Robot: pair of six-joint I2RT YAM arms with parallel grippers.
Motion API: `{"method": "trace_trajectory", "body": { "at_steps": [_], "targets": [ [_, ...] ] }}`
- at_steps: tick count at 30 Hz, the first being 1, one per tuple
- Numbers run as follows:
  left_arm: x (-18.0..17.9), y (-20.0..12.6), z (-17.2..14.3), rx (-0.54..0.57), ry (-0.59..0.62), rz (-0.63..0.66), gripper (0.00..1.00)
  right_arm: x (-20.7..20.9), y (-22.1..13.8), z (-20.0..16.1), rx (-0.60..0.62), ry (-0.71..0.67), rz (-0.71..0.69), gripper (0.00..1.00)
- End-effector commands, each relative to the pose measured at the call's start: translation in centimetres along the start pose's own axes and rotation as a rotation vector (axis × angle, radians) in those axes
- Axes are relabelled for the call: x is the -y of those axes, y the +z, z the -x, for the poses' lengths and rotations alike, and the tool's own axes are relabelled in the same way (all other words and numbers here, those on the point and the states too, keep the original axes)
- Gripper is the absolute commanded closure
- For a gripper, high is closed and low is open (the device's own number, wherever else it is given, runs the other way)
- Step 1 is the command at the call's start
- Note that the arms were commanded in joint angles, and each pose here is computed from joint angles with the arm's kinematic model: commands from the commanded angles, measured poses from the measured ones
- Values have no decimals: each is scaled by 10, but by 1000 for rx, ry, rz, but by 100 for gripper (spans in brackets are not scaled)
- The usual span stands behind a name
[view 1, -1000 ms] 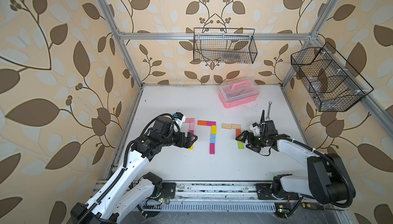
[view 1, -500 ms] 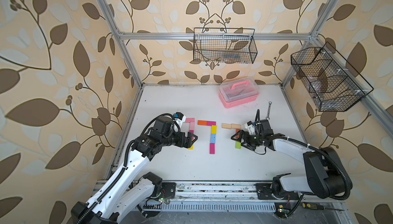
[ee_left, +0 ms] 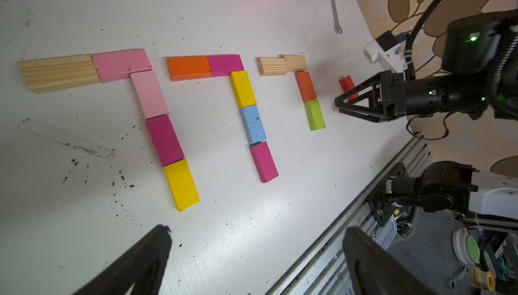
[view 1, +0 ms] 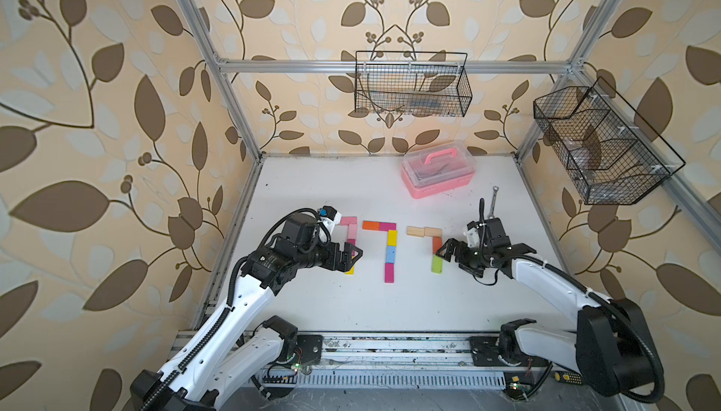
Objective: Assemble the number 7 with building blocks
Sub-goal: Assemble the building block at the center of the board, then pick up the building block from the center of the board.
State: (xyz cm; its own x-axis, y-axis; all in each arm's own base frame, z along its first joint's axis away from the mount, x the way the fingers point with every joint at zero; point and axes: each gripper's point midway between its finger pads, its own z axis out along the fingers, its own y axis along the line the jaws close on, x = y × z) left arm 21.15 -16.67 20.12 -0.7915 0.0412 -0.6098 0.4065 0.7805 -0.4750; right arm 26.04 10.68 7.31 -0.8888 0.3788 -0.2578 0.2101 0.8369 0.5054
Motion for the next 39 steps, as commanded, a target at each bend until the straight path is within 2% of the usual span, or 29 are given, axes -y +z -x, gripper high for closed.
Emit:
{"method": "trace_trajectory", "body": {
  "at_steps": [1,5,7,12,15,18,25,32,35,37,38,39],
  "targets": [
    [10,-4,3,9,41,-39,1,8,-22,1,14,-46,-106,0],
    [11,-5,3,9,44,-42,1,-31,-12,-30,-108,-89,24,0],
    [11,-5,2,10,43,-41,1,-29,-15,-27,-67,-91,-17,0],
    [13,-8,4,24,50,-50,1,44,-48,29,128,-11,-320,0],
    [14,-9,4,25,53,-52,1,79,-50,42,117,8,-450,0],
    [15,-10,4,27,55,-53,1,100,-28,39,33,62,-439,0],
    [14,-11,5,39,53,-49,1,118,-16,50,33,45,-510,4],
    [11,-8,3,18,48,-36,1,116,10,36,-57,42,-435,19],
    [11,-9,4,27,48,-33,1,115,15,34,-64,37,-434,29],
    [10,-8,4,30,48,-32,1,116,14,34,-63,25,-452,36],
    [10,-8,4,29,48,-33,1,116,14,34,-64,19,-458,42],
    [11,-8,4,28,48,-34,1,117,15,34,-68,14,-464,52]
  ]
}}
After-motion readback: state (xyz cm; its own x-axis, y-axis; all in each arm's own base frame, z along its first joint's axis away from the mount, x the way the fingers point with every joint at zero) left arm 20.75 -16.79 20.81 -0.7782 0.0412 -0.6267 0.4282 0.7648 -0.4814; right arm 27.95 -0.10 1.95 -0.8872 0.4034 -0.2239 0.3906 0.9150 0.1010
